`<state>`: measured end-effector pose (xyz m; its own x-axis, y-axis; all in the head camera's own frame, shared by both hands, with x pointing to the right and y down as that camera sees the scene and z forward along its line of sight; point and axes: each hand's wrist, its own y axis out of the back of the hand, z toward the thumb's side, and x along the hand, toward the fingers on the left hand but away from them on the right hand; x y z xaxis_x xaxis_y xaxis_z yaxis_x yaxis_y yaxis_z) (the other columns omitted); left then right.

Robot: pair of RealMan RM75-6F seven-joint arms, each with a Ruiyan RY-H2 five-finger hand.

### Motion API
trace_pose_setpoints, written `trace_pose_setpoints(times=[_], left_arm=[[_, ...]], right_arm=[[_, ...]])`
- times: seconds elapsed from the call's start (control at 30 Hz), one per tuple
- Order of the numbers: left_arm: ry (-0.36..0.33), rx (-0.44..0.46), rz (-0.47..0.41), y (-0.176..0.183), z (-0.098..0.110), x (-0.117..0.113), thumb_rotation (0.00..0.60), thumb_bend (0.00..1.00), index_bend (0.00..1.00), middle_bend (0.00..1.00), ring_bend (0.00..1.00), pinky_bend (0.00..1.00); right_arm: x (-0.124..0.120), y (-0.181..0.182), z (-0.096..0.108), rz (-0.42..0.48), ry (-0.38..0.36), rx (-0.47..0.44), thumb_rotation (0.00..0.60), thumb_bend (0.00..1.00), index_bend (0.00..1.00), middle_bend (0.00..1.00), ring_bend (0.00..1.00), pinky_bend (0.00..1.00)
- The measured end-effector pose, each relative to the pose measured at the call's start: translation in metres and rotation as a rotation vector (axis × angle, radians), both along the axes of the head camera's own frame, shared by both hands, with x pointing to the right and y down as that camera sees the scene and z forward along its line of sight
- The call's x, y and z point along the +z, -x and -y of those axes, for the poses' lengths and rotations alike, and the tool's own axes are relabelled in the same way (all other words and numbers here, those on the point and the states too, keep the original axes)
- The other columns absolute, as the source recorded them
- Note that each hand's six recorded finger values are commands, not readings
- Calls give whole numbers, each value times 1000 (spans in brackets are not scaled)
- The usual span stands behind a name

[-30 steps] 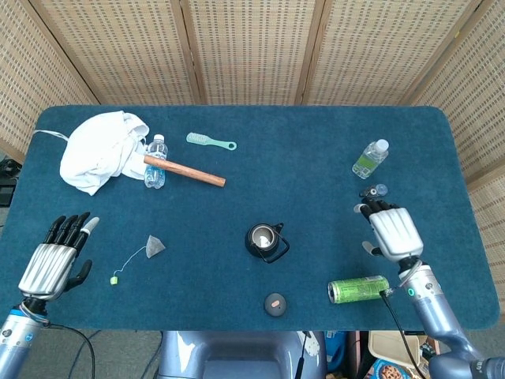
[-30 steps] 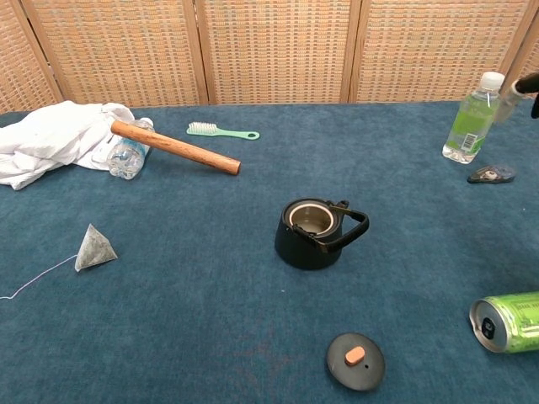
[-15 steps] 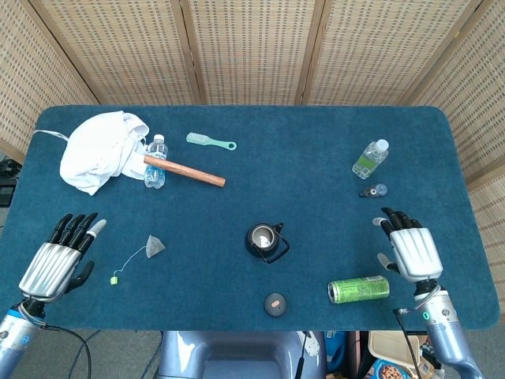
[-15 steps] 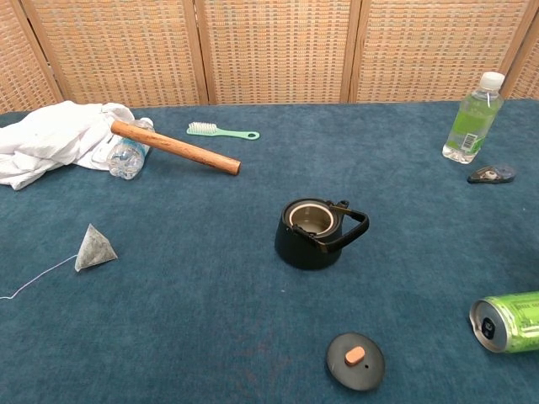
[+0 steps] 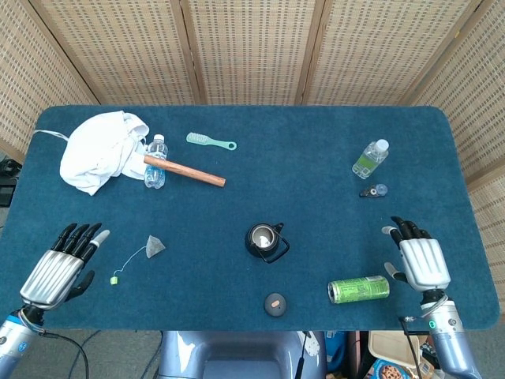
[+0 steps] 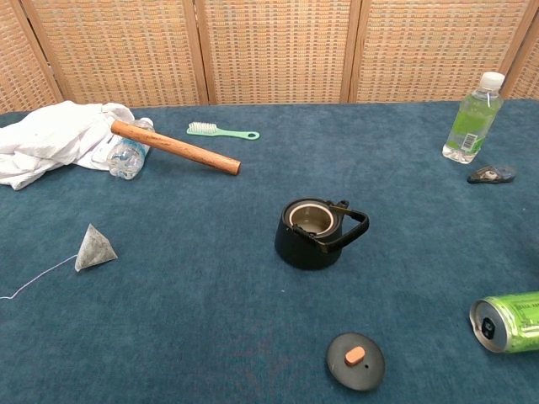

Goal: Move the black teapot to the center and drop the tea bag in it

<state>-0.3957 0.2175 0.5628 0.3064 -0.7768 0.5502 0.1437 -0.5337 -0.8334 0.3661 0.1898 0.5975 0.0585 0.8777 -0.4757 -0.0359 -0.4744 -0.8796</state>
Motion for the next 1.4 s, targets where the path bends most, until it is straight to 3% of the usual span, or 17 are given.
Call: trace_pose_setpoints(times=[0.17,0.3,0.6,0.77,1.0,1.4], left_arm=[[10,15,17,0,-6,1,600,473,181,78,205,3],[20,13,32,3,-9,5,600,471,322,236,345,135],[53,-18,47,6,-11,23,600,386,446,360,480,327],[63,-32,69,8,-10,36,600,384,463,476,505,463],[77,-41,115,9,-11,53,600,384,469,713,652,595],[116,-66,213,19,-18,72,600,385,469,845,771,666]], right_arm=[[1,-1,-2,11,-2,4,600,378,308,226,210,372],[2,-1,-3,12,3,3,600,379,308,226,209,372],[6,-3,-4,20,17,9,600,378,308,226,208,372],[7,-5,-5,20,22,14,600,379,308,226,208,372],[9,-6,-5,20,29,17,600,378,308,226,208,372],[11,-7,-7,22,39,21,600,379,308,226,208,372]])
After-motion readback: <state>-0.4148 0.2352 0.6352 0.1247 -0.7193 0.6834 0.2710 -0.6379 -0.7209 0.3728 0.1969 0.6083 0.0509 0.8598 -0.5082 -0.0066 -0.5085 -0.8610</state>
